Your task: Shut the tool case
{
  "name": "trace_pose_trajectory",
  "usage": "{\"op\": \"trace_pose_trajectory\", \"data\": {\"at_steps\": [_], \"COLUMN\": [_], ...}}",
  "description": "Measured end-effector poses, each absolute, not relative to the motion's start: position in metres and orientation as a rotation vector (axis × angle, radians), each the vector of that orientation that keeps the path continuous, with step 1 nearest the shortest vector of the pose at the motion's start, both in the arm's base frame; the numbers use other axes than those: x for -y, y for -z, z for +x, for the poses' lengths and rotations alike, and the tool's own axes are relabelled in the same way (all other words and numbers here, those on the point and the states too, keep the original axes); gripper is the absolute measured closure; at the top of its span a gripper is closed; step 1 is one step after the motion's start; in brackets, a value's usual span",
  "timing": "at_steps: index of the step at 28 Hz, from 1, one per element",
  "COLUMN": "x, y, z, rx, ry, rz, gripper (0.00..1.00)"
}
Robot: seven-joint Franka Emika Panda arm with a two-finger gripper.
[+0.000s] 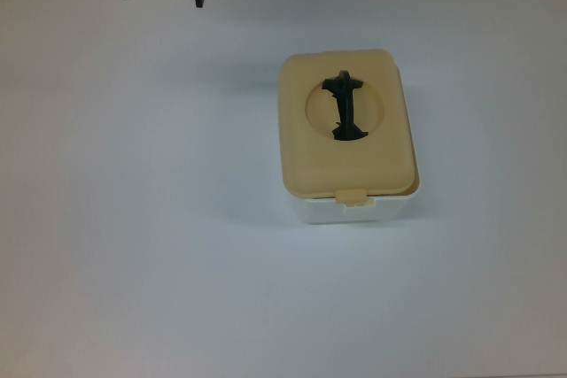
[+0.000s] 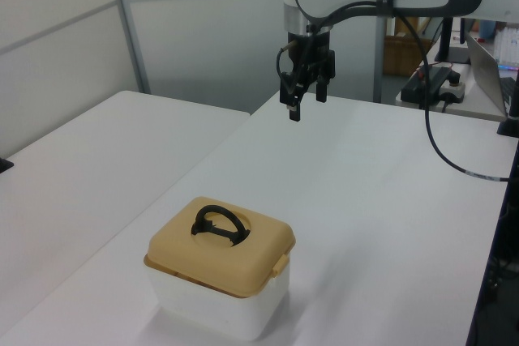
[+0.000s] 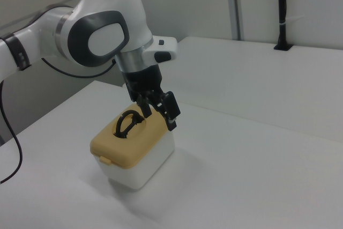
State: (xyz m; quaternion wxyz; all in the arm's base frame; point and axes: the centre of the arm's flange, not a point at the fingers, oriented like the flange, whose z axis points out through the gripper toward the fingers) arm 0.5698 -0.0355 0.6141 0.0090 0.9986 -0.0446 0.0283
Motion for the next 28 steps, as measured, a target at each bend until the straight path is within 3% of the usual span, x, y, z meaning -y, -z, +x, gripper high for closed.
{"op": "trace_pose_trajectory", "data": {"at_steps": [28], "x": [0.0421], "y": [-0.6230], "z": [0.5698], "rx": [0.157], "ry": [-0.117], "rz": [3.117], "gripper": [0.00]}}
